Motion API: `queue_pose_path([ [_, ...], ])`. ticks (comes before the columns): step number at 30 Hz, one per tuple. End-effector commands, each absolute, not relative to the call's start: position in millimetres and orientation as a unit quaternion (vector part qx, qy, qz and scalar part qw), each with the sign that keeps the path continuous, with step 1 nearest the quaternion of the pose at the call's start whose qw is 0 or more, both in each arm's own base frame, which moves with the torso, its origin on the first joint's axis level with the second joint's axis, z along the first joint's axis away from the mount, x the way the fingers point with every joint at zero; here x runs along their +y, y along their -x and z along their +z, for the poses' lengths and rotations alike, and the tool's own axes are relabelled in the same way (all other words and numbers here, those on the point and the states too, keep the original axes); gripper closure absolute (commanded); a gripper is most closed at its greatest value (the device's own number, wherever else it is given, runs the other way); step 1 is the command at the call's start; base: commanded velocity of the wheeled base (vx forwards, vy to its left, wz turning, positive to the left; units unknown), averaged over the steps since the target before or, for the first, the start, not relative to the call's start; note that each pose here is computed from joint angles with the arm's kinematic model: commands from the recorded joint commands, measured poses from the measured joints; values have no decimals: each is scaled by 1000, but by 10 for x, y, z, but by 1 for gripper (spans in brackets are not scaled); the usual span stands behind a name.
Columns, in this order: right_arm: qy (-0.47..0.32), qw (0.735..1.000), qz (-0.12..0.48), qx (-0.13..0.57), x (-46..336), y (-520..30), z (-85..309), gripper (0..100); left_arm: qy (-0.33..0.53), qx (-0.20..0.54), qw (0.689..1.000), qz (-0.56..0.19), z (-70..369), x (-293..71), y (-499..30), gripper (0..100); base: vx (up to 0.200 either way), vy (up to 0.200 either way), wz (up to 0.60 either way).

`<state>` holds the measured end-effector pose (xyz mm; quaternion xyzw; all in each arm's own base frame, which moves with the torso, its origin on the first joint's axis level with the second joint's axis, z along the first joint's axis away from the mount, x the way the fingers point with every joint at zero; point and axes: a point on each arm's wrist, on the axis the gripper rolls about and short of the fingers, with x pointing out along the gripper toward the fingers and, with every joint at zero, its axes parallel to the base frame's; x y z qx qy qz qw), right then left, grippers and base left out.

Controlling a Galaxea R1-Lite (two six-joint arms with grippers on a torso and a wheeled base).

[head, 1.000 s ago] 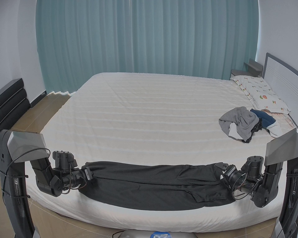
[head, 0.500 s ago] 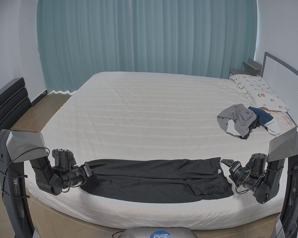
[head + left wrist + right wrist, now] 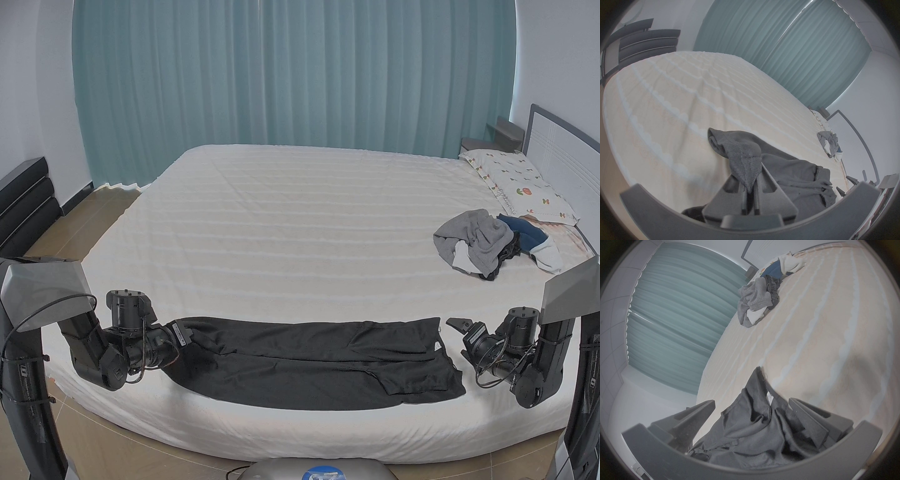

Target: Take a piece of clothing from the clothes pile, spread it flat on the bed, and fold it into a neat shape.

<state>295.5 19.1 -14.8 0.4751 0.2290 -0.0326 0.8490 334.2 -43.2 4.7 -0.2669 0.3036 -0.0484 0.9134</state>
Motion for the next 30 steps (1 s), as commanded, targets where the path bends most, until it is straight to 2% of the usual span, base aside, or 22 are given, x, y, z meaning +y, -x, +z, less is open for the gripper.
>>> queue_pose_path([
  [1,-478,847,-32,229,152,-2971,-178,0,259,286,921,-59,195,-567,-3321,100,0,-200,0],
  [5,-479,847,-35,229,127,-3011,-226,0,252,281,924,-66,287,-680,-3306,100,0,-200,0],
  [12,-481,844,-41,233,78,-3012,-270,0,217,304,926,-57,430,-1083,-3362,100,0,-200,0],
  [20,-481,841,-42,244,93,-3011,-337,0,192,336,918,-91,487,-1481,-3335,100,0,-200,0],
  [30,-480,841,-41,245,102,-3017,-348,0,188,335,914,-128,508,-1797,-3296,100,0,-200,0],
])
